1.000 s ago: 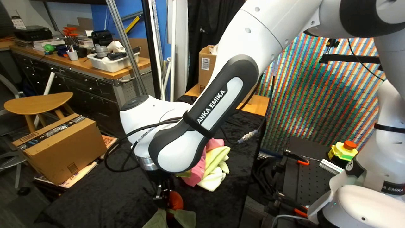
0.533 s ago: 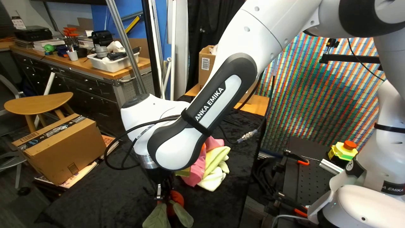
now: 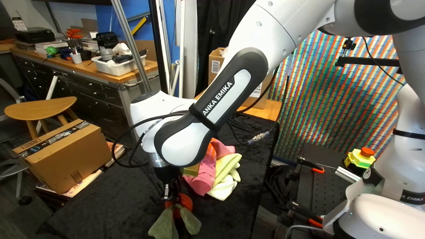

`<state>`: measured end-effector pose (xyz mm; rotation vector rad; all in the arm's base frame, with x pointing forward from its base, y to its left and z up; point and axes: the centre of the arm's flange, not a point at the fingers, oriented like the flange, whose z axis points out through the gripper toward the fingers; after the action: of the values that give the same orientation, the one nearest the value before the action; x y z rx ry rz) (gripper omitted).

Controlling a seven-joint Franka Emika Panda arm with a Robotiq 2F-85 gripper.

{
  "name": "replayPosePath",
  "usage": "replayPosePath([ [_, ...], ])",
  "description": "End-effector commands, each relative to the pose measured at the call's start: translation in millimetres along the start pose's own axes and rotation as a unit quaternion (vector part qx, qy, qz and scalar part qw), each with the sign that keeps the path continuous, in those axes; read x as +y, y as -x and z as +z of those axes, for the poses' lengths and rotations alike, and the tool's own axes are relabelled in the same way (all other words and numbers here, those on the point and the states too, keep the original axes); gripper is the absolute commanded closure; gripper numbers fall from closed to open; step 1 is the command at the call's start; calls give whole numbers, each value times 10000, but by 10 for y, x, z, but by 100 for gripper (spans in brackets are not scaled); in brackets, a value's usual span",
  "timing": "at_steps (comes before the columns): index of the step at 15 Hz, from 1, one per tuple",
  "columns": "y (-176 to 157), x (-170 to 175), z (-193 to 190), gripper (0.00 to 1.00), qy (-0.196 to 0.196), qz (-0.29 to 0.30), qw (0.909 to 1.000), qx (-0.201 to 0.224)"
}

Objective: Pick up the clothes, rope and plush toy on the table and put them in the one place

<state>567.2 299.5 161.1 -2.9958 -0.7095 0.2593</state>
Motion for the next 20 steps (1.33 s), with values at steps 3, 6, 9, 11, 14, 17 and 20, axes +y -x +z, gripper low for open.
replayPosePath([
  [3, 119, 81, -389, 91, -9, 198, 9994, 276],
  [6, 235, 176, -611, 91, 94, 414, 9975, 567],
  [9, 417, 341, -839, 91, 164, 711, 9932, 903],
  [11, 562, 465, -957, 91, 257, 979, 9884, 1137],
  [14, 777, 653, -1066, 91, 428, 1464, 9773, 1468],
  [17, 962, 841, -1113, 91, 556, 1923, 9645, 1724],
  [20, 1138, 1034, -1128, 91, 657, 2363, 9519, 1837],
])
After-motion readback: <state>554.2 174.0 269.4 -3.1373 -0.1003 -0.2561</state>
